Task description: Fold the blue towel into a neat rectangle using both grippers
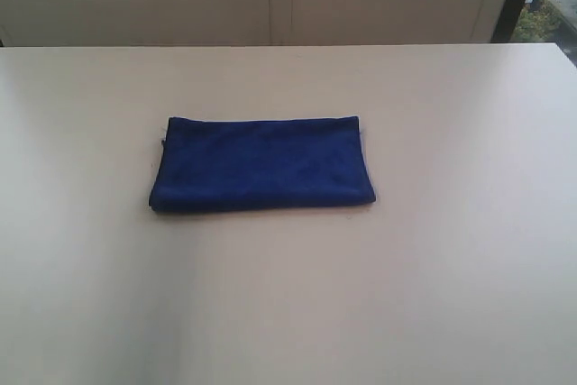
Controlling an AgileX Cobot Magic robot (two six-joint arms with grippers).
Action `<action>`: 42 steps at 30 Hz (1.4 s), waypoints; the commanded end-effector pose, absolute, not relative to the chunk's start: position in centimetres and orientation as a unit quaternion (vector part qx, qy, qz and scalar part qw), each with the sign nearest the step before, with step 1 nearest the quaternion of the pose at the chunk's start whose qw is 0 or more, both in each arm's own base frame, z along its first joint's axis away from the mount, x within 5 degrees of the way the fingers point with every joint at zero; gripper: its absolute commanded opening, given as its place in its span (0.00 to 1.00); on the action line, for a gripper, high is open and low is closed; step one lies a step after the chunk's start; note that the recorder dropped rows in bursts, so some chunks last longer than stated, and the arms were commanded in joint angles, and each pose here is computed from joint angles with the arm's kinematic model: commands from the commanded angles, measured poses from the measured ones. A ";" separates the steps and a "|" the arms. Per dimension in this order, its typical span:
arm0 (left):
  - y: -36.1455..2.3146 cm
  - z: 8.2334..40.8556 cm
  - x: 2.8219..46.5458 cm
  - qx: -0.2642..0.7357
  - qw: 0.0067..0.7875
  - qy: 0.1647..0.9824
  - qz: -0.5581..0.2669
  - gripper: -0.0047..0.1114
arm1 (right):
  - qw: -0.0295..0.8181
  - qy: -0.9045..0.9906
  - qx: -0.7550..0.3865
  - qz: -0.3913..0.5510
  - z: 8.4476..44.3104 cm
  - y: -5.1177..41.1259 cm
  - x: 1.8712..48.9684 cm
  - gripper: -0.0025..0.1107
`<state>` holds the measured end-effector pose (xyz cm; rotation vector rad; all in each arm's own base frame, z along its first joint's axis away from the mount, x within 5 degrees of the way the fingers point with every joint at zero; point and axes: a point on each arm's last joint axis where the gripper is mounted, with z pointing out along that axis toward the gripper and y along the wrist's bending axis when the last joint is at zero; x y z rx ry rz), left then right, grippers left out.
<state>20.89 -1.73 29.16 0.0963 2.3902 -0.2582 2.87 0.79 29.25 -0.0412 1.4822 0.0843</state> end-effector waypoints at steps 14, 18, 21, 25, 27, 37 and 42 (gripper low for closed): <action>-1.7 29.1 20.7 0.035 0.360 0.927 -0.102 0.04 | 0.735 0.677 0.002 0.013 29.0 0.2 2.9 0.02; -1.7 29.1 20.7 0.035 0.360 0.927 -0.102 0.04 | 0.735 0.678 -0.006 -0.005 29.0 0.1 2.9 0.02; -1.7 29.1 20.7 0.035 0.360 0.927 -0.102 0.04 | 0.735 0.678 -0.008 -0.011 29.0 0.1 2.9 0.02; -1.7 29.1 20.7 0.035 0.360 0.927 -0.102 0.04 | 0.731 0.683 0.000 -0.013 28.8 -0.1 2.9 0.02; -1.7 29.1 20.7 0.035 0.360 0.927 -0.102 0.04 | 0.727 0.687 0.000 -0.013 28.7 -0.1 2.9 0.02; -1.7 29.1 20.7 0.035 0.360 0.927 -0.102 0.04 | 0.626 0.780 0.000 -0.011 20.3 -0.1 5.1 0.02; -1.7 29.1 20.7 0.035 0.360 0.927 -0.102 0.04 | 0.606 0.795 0.000 -0.011 18.6 -0.1 5.2 0.02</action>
